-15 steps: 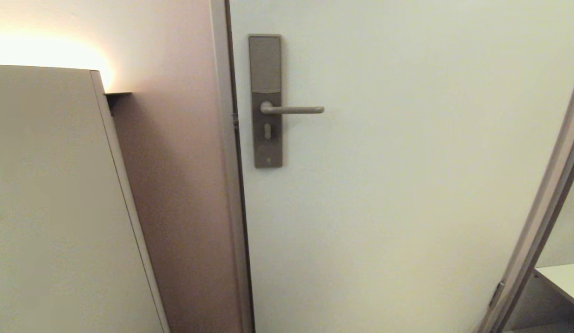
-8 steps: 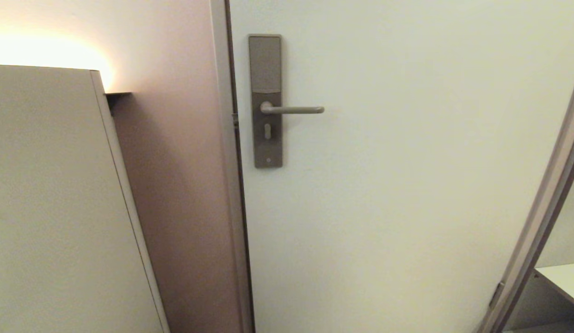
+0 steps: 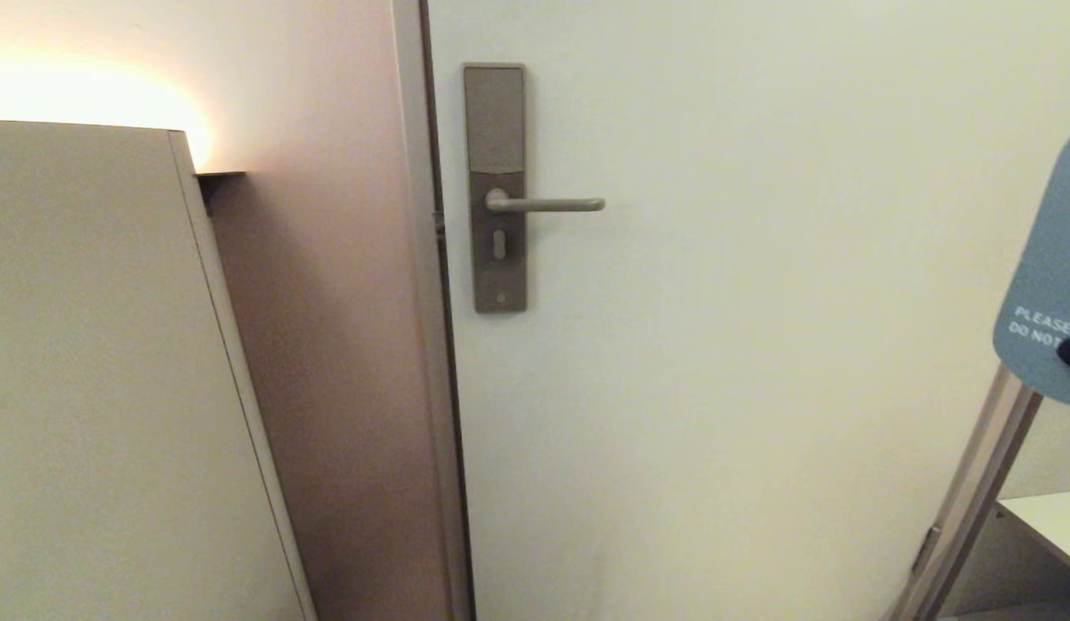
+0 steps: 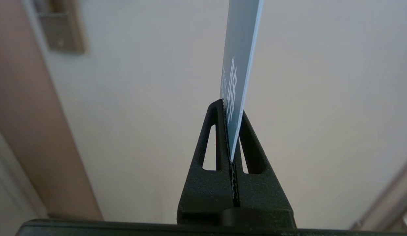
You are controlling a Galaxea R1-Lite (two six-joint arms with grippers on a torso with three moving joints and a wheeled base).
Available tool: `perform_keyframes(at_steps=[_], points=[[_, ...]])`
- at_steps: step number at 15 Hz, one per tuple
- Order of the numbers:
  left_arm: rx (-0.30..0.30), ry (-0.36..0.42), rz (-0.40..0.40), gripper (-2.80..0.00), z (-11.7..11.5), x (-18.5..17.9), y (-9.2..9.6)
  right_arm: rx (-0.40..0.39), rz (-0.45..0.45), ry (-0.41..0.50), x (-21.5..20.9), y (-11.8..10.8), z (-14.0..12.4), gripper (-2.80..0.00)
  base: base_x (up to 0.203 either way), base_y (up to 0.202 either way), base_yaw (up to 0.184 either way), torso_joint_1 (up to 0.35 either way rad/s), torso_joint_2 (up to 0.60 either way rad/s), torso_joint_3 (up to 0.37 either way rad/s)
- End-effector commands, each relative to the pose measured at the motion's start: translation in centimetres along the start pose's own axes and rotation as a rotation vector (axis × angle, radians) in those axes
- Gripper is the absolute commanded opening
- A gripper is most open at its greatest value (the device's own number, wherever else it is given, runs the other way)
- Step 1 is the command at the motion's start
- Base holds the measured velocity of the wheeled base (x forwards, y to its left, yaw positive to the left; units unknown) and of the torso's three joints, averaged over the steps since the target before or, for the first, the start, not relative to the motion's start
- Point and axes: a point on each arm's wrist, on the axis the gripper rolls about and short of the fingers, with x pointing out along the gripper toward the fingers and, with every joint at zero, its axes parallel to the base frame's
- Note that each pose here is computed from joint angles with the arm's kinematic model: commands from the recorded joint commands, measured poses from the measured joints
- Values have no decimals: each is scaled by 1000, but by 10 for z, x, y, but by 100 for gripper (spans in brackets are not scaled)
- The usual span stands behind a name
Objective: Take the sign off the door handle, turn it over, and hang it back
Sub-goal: Hang the sign back with the other side facing out
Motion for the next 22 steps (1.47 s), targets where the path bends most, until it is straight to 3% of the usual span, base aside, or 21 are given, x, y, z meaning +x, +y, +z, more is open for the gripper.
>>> perform_keyframes(at_steps=[1,8,13,22], points=[[0,-1,0,-280,0,0,0,12,5,103,56,-6,5,-280,0,0,0,0,0,0],[0,0,-1,-280,0,0,0,17,65,180,164,-11,13,-280,0,0,0,0,0,0],[0,0,0,-280,0,0,0,-9,169,243,208,17,-3,-280,0,0,0,0,0,0],[0,0,0,-280,0,0,0,-43,269,232,249,56,-6,-280,0,0,0,0,0,0]])
